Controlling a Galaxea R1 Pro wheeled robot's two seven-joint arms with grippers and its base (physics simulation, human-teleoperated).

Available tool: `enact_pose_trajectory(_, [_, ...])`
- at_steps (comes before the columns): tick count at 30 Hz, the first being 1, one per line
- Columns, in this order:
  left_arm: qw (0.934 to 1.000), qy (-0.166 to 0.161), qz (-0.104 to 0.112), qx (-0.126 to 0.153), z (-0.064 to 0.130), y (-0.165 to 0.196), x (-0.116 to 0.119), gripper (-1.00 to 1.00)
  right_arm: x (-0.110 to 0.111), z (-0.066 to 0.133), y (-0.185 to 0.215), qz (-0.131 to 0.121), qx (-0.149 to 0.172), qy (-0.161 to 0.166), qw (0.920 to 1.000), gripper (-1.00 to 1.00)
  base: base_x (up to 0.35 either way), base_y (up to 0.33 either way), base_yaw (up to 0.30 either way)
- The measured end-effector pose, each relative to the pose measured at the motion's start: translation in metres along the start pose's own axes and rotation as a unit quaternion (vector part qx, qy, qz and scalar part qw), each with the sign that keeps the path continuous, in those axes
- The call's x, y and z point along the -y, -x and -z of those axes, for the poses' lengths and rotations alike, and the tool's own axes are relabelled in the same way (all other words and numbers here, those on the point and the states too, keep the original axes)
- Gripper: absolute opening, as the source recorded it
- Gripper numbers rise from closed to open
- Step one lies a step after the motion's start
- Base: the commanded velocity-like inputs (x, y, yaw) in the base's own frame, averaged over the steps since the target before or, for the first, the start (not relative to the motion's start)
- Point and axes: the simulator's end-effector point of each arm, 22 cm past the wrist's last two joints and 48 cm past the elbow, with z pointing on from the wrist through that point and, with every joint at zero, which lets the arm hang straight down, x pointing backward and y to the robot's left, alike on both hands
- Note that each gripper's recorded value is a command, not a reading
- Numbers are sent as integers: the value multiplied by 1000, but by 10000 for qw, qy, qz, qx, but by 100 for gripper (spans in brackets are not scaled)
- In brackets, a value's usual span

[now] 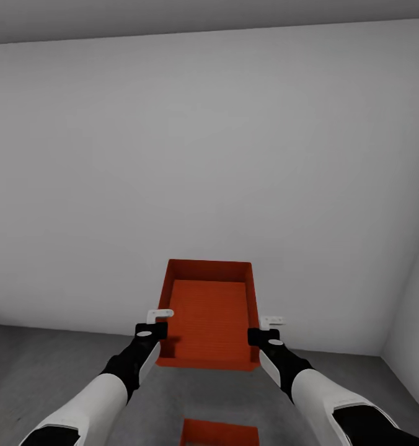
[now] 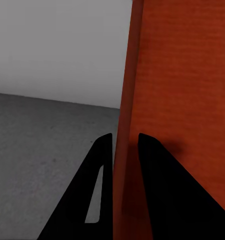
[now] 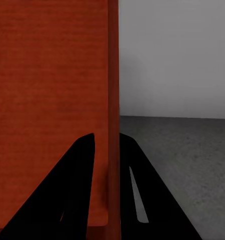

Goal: Move the two storage containers from the living room to the garage. In the garage, place one container on the floor and stack the other container on top of it (either order is fine).

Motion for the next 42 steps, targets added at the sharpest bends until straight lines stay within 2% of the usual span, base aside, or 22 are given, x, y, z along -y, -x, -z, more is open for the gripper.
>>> enact_pose_trajectory(8, [10000, -3, 9, -6, 0, 0, -1, -100, -1, 0, 0, 7, -6, 1, 10000, -100, 6, 5, -27])
enact_pose_trajectory(23, [10000, 0, 22, 43, 3, 5, -1, -100, 0, 3, 7, 13, 44, 1, 10000, -100, 0, 0, -174])
enact_pose_trajectory(42, [10000, -3, 16, 53, 3, 6, -1, -100, -1, 4, 7, 6, 54, 1, 10000, -100, -45, 55, -9])
